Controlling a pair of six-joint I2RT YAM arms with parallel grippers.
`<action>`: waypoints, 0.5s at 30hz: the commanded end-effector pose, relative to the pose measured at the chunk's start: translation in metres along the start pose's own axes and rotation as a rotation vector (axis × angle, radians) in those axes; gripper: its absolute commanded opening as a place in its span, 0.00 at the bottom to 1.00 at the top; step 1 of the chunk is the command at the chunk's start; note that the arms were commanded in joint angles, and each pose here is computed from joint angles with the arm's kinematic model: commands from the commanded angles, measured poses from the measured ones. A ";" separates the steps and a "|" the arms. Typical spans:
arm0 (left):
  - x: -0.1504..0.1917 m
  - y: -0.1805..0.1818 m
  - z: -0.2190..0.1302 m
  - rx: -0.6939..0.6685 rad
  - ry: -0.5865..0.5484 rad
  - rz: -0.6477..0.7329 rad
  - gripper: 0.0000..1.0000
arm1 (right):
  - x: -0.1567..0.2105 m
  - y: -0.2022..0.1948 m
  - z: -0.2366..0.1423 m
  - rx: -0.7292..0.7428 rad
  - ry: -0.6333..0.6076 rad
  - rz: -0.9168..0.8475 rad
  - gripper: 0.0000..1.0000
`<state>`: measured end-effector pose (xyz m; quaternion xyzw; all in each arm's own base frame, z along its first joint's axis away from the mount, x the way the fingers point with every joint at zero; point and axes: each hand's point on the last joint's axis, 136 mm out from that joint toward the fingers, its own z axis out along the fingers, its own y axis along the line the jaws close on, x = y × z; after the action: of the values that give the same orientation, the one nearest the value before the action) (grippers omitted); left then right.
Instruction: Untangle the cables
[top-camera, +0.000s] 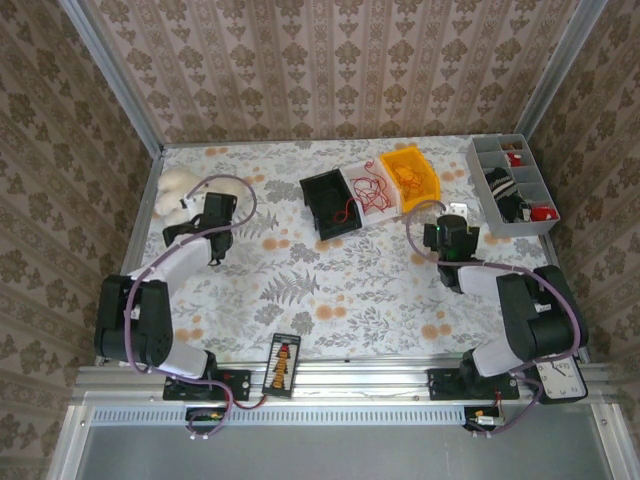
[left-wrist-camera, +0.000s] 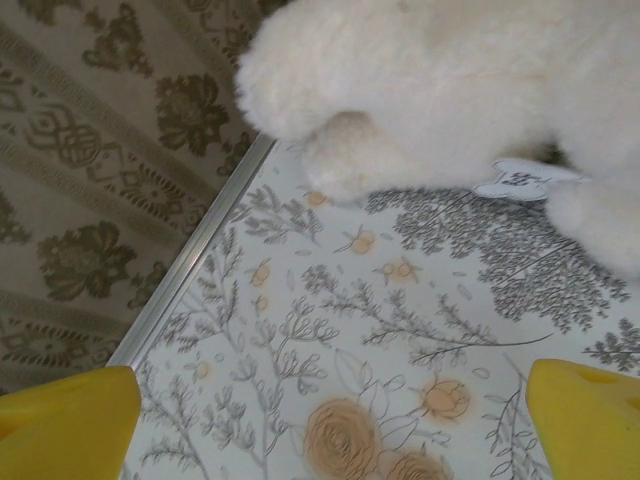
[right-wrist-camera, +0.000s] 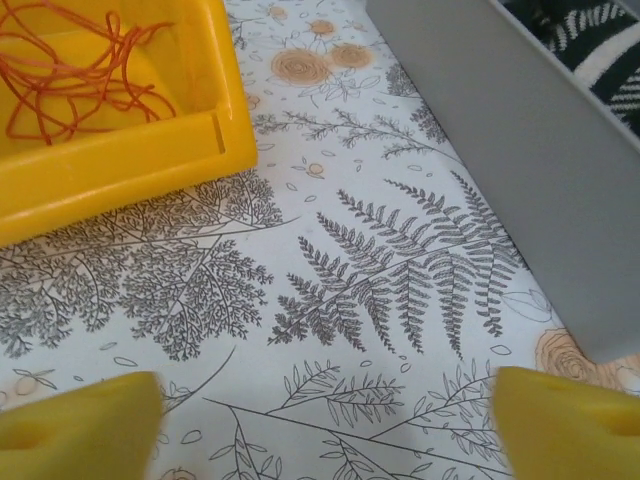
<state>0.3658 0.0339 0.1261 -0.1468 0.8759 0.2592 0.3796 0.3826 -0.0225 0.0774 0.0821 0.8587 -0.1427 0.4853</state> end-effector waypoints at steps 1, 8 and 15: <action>-0.020 -0.011 -0.008 0.069 -0.107 0.044 1.00 | -0.036 -0.001 0.003 -0.078 -0.139 0.062 1.00; 0.017 -0.002 0.000 0.057 -0.206 0.080 1.00 | -0.025 0.022 -0.001 -0.325 -0.168 0.057 1.00; -0.017 -0.022 0.005 0.130 -0.410 0.051 1.00 | -0.025 0.019 -0.001 -0.291 -0.176 0.058 1.00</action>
<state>0.3597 0.0289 0.0902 -0.0568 0.8458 0.2521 0.4668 0.3986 -0.0111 0.0926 0.0390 0.8294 -0.0185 0.5569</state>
